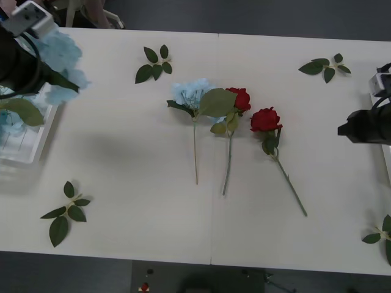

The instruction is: Put the red flowers into the right box and the blue flowers into the left box

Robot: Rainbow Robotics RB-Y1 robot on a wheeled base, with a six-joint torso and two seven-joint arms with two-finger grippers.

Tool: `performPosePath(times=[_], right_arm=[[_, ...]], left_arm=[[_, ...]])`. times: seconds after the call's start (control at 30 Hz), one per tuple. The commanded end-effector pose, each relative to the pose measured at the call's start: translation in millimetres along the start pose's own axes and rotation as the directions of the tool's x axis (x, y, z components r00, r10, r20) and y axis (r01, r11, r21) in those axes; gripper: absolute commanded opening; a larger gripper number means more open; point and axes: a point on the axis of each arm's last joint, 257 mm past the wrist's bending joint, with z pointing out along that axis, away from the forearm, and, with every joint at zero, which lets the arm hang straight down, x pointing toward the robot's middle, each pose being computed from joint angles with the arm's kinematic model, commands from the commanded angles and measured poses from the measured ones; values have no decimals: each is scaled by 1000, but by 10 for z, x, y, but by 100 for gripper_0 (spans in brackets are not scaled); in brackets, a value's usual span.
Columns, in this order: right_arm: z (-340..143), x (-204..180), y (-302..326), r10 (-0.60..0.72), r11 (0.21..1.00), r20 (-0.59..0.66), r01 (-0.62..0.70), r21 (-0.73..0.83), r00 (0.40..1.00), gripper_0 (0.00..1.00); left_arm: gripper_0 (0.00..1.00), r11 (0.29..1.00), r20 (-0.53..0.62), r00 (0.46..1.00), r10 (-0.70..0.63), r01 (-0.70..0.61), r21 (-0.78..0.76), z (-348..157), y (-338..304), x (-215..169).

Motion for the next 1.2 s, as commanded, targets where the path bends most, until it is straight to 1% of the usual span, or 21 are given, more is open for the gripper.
performPosePath(times=[0.03,0.1,0.17,0.27,0.3,0.33,0.4,0.47,0.63,0.67,0.7,0.73,0.77,0.8,0.83,0.93,1.1,1.13,1.2], right_arm=[[107,65,469,-42,999,22,43,-33,999,75],[231,139,631,-65,997,31,66,-31,997,75],[337,178,724,-81,996,38,82,-27,996,75],[478,199,850,-106,994,49,108,-24,993,75],[556,215,924,-124,992,53,125,-23,991,75],[577,210,947,-129,991,56,130,-23,990,75],[670,203,1068,-141,989,62,143,-31,988,75],[802,181,1156,-145,989,65,147,-30,987,75],[1040,110,1287,-141,989,68,143,-27,988,75],[1110,98,1332,-142,989,68,144,-28,988,75],[1127,75,1345,-141,989,69,143,-27,988,75],[1180,76,1372,-138,990,65,140,-29,988,75],[1210,64,1381,-135,990,63,137,-27,989,75],[1230,51,1410,-135,990,61,137,-27,989,75],[1268,44,1425,-137,990,58,139,-22,989,75],[1346,41,1437,-156,988,52,157,-4,986,75],[1495,79,1458,-173,985,51,173,0,984,75],[1537,92,1446,-178,984,51,178,4,983,75],[1606,104,1412,-190,982,49,189,14,981,75]], left_arm=[[0,971,-64,994,92,-104,-215,94,741,141],[0,950,-72,996,53,-72,-303,197,1065,173],[0,945,-89,996,8,-36,-325,337,1207,264],[0,949,-108,992,-64,27,-314,574,1281,424],[0,945,-122,987,-106,62,-320,706,1347,541],[0,943,-126,985,-118,71,-326,744,1375,576],[0,924,-139,978,-153,92,-372,858,1561,722],[0,903,-133,975,-176,107,-416,946,1782,847],[0,880,-88,974,-207,146,-452,1080,2099,1012],[5,876,-79,975,-210,152,-459,1113,2166,1058],[13,876,-74,975,-208,152,-459,1124,2183,1061],[32,876,-64,976,-210,159,-456,1150,2189,1061],[44,876,-61,976,-211,161,-454,1167,2190,1069],[55,877,-55,976,-210,163,-452,1176,2184,1052],[63,878,-50,977,-208,164,-450,1180,2181,1035],[74,884,-39,978,-203,166,-437,1179,2137,971],[84,904,-21,976,-217,193,-383,1215,1986,894],[87,913,-4,976,-216,201,-355,1185,1930,808],[88,940,32,981,-191,192,-281,1083,1782,601]])
